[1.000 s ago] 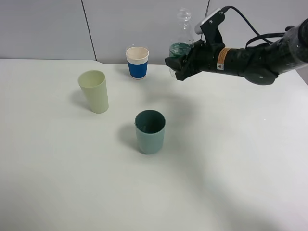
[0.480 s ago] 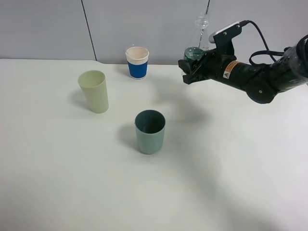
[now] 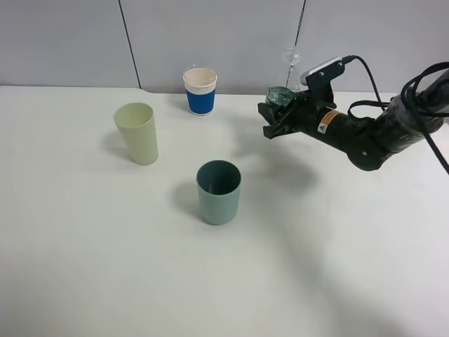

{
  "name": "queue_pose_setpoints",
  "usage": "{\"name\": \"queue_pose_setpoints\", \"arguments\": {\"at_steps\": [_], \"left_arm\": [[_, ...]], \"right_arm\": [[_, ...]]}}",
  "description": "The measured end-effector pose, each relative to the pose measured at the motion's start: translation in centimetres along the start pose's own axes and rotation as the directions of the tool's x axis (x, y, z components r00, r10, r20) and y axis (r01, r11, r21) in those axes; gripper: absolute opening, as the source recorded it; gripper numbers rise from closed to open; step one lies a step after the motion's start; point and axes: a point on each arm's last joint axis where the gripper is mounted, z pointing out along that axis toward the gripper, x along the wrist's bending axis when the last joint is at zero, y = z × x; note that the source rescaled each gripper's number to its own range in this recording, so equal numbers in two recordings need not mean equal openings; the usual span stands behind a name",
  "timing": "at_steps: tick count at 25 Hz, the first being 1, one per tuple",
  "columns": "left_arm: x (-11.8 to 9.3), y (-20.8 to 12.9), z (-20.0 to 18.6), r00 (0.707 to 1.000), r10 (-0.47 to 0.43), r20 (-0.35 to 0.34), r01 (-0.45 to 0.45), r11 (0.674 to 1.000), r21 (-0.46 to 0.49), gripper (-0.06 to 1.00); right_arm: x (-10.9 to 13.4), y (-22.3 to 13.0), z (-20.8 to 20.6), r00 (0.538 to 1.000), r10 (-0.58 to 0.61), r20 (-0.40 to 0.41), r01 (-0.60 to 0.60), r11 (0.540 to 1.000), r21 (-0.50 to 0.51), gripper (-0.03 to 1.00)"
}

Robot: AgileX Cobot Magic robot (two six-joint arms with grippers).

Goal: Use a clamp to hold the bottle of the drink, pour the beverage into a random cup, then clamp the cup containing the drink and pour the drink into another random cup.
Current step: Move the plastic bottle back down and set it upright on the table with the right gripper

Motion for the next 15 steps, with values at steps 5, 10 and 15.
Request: {"name": "queue_pose_setpoints", "arguments": {"at_steps": [5,10,15], "left_arm": [[0.0,0.0,0.0,1.0,0.0,0.0,0.0,1.0,0.0,0.96],[0.0,0.0,0.0,1.0,0.0,0.0,0.0,1.0,0.0,0.96],[0.0,0.0,0.0,1.0,0.0,0.0,0.0,1.0,0.0,0.96]], "right_arm": [[0.2,-1.8,0.2,1.0,0.006,0.006,-0.006,1.0,0.028,0.06],[0.4,-2.9,0.2,1.0,0.018,0.002,-0.018,0.999,0.04,0.06],[0.4,-3.1,0.2,1.0,0.022,0.004,-0.022,0.999,0.041,0.06]]}}
